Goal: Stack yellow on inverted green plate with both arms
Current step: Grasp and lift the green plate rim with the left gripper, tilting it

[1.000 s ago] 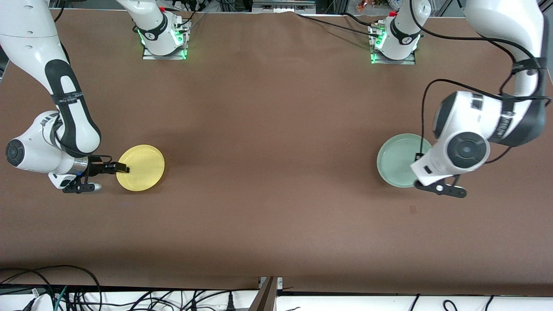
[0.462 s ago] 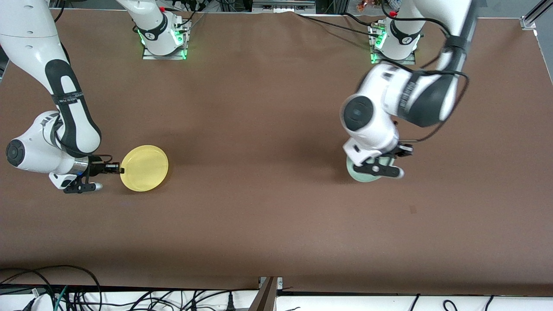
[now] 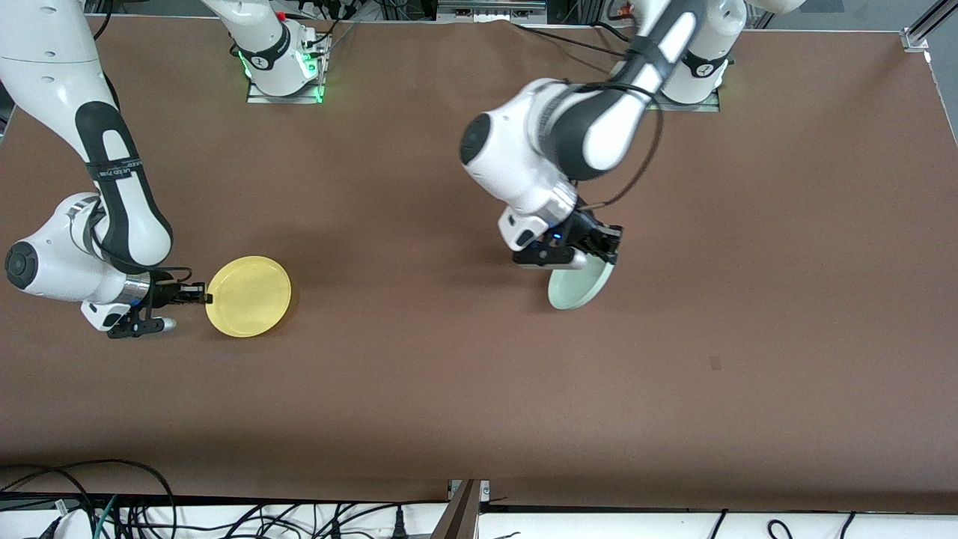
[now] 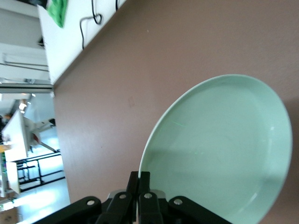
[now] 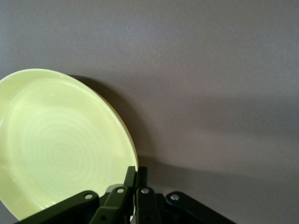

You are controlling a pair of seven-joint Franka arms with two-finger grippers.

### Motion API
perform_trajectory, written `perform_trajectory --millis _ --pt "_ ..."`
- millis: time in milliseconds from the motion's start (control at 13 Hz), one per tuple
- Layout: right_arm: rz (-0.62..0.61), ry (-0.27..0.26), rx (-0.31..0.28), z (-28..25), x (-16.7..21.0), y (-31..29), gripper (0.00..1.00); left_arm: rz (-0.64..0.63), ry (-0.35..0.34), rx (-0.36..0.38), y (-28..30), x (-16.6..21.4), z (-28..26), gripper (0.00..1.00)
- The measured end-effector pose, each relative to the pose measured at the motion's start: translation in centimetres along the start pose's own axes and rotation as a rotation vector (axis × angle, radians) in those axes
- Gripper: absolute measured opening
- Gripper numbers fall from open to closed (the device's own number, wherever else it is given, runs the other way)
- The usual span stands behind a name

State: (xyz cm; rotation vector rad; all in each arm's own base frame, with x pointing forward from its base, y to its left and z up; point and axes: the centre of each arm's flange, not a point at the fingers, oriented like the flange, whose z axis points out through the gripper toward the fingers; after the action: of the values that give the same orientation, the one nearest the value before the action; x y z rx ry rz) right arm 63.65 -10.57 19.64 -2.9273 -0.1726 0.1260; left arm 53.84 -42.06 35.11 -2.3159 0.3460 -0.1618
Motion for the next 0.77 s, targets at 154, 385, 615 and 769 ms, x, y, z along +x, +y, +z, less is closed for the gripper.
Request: perform_trajectory --millis 154,385,615,769 --pt "-0.011 -0.018 0.019 -1.4 0.7 -0.4 0.03 -0.009 0.062 0.101 3.6 -0.1 -0.8 0.03" --pt "-0.036 -0.022 0.036 -4.4 1.9 -1.1 0.03 -0.015 0.12 0.164 6.2 1.1 -0.5 0.03" --pt "-0.058 -0.025 0.05 -7.4 3.0 -1.7 0.03 -0.007 0.225 0.235 10.5 1.8 -1.2 0.03" --pt "-0.072 -0.027 0.058 -9.4 3.5 -2.1 0.03 0.018 0.31 0.285 14.2 1.2 -1.9 0.03"
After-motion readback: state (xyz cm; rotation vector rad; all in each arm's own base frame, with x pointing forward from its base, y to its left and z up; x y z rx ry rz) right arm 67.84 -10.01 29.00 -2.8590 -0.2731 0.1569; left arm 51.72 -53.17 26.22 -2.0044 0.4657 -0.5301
